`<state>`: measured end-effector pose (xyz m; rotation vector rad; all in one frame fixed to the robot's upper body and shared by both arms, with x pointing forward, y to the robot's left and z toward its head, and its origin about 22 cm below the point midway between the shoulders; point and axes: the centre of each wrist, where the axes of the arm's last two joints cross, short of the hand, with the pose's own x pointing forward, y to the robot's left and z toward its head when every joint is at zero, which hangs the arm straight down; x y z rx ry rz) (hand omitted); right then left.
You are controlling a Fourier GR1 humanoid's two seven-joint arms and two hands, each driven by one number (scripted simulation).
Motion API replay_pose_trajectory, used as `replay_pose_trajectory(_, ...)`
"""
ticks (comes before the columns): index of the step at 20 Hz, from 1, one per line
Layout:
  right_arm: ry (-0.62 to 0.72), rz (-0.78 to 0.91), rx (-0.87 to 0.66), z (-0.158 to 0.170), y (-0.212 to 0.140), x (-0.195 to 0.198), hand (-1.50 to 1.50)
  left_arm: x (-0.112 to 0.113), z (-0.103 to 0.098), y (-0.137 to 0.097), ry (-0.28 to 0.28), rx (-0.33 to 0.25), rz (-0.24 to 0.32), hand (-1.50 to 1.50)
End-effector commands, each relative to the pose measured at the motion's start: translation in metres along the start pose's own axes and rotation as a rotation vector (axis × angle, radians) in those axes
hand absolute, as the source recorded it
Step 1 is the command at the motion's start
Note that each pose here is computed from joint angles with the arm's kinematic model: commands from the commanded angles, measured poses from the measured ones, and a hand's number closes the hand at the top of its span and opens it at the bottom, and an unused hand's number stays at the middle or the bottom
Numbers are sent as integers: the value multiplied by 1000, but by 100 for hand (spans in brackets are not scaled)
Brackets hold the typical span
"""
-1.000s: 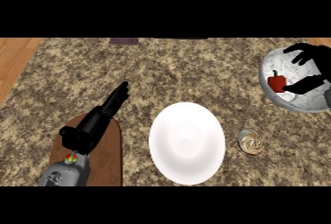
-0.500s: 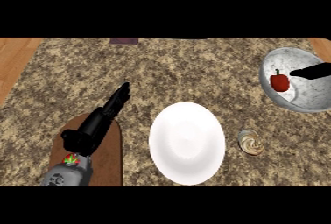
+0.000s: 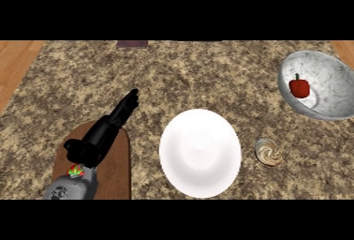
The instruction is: Pick the bell pepper from the plate and place it in the bowl
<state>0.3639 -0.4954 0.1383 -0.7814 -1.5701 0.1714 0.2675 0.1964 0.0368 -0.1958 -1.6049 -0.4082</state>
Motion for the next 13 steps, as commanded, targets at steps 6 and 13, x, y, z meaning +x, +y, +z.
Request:
replay_pose_trajectory(6, 24, -123, -126, 54, -91, -53, -150, -1, 0, 1, -14, 7, 8, 0)
replay_pose_trajectory(13, 3, -145, -42, 81, -123, -68, -150, 4, -3, -5, -8, -11, 11, 0)
